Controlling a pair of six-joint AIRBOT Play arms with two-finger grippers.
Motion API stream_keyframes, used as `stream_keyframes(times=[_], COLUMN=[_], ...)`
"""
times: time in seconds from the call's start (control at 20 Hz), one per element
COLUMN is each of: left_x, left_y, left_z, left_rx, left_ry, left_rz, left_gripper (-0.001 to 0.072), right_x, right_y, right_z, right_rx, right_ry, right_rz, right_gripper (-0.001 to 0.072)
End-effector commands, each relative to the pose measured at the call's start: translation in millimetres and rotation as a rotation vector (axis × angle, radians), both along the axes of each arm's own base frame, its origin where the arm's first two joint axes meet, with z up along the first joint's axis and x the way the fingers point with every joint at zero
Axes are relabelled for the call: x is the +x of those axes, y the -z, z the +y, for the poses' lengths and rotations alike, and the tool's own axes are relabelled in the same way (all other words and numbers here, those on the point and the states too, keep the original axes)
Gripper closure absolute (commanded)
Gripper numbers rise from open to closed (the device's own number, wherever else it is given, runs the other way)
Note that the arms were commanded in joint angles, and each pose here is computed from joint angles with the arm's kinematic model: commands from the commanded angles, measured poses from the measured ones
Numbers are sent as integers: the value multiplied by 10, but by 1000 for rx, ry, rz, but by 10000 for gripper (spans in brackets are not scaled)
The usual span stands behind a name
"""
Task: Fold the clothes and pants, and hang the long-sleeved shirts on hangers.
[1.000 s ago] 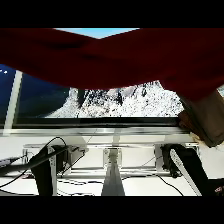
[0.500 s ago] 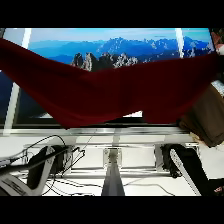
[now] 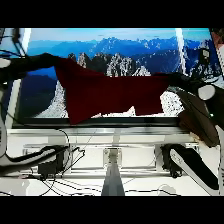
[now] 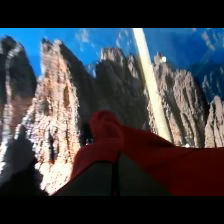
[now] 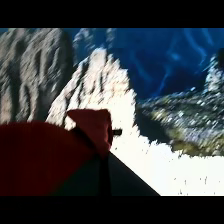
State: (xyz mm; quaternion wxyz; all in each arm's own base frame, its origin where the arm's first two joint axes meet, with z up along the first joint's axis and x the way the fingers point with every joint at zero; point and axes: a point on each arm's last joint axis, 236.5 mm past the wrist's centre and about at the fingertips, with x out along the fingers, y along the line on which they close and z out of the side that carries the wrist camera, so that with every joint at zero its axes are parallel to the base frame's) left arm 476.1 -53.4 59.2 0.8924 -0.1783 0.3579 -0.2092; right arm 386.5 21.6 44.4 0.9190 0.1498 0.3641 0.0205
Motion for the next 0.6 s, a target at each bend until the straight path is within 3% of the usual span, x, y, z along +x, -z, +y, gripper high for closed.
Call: stream_keyframes(times=[0.0, 0.05, 0.1, 0.2, 0.4, 0.55], left_x=[154, 143, 130, 31, -315, -696], left_y=[291, 271, 238, 109, -157, -67], left_z=[-162, -145, -100, -11, 272, 585], left_rx=[33, 31, 19, -2, -12, 16], left_ry=[-2, -2, -14, -5, 32, 36], left_rz=[12, 11, 16, 20, 41, 163], left_gripper=[492, 117, -3, -11, -10, -8], right_x=[328, 347, 355, 312, -37, -457], right_y=[192, 208, 203, 230, 458, 763], right_z=[-212, -231, -256, -382, -822, -987], right_rx=[-25, -34, -57, -106, -86, -118], right_ry=[91, 93, 86, 76, 125, 25], right_rz=[-91, -94, -101, -65, 153, 344], right_gripper=[670, 488, 321, 316, 320, 324])
